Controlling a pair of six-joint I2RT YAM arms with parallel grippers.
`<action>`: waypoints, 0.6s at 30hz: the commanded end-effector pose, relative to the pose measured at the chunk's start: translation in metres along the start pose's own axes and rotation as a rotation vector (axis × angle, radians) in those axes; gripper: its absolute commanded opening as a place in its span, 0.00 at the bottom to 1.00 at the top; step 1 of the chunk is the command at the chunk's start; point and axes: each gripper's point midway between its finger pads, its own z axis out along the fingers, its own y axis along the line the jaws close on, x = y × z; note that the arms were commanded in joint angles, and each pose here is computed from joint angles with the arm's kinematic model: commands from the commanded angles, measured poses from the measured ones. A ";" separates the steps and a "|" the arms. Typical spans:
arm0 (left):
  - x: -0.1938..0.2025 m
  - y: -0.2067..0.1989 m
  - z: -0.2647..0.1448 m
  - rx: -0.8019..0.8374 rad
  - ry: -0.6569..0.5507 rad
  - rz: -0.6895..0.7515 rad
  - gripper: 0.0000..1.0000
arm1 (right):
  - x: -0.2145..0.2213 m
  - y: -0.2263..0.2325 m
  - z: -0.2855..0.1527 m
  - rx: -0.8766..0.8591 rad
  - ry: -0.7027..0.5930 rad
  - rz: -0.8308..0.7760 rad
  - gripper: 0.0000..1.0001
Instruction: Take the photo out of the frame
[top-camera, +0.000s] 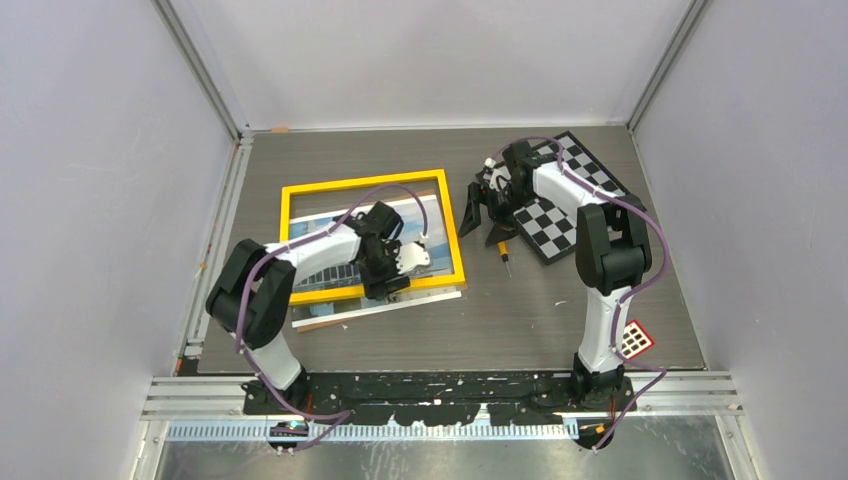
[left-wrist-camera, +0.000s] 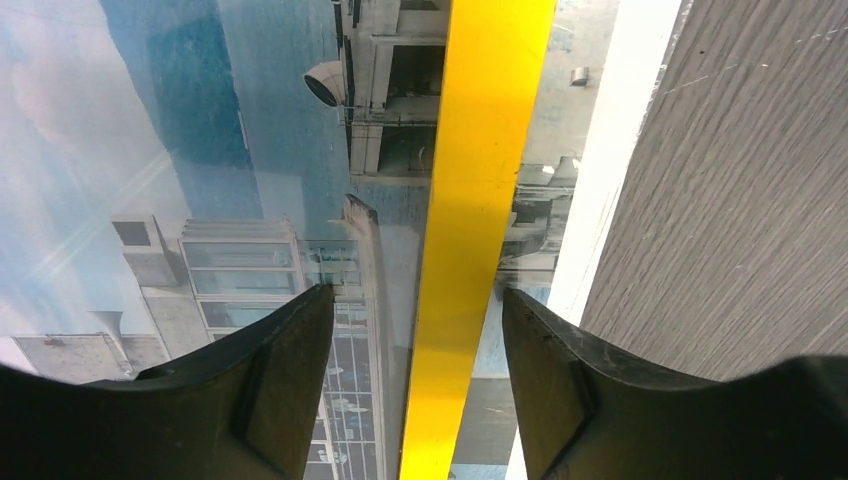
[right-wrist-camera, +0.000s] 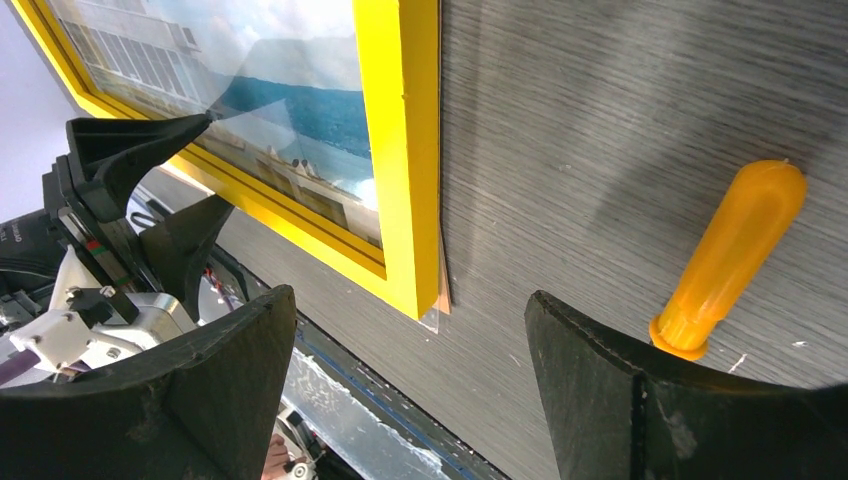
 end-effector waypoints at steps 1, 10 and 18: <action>0.001 -0.004 0.006 0.062 0.008 -0.007 0.66 | -0.004 0.006 -0.005 -0.013 -0.026 -0.012 0.88; 0.007 -0.026 -0.002 0.070 -0.008 0.071 0.86 | -0.002 0.005 -0.003 -0.015 -0.020 -0.005 0.88; 0.014 -0.022 0.005 0.026 0.028 0.063 0.92 | -0.005 0.007 -0.002 -0.020 -0.026 -0.001 0.88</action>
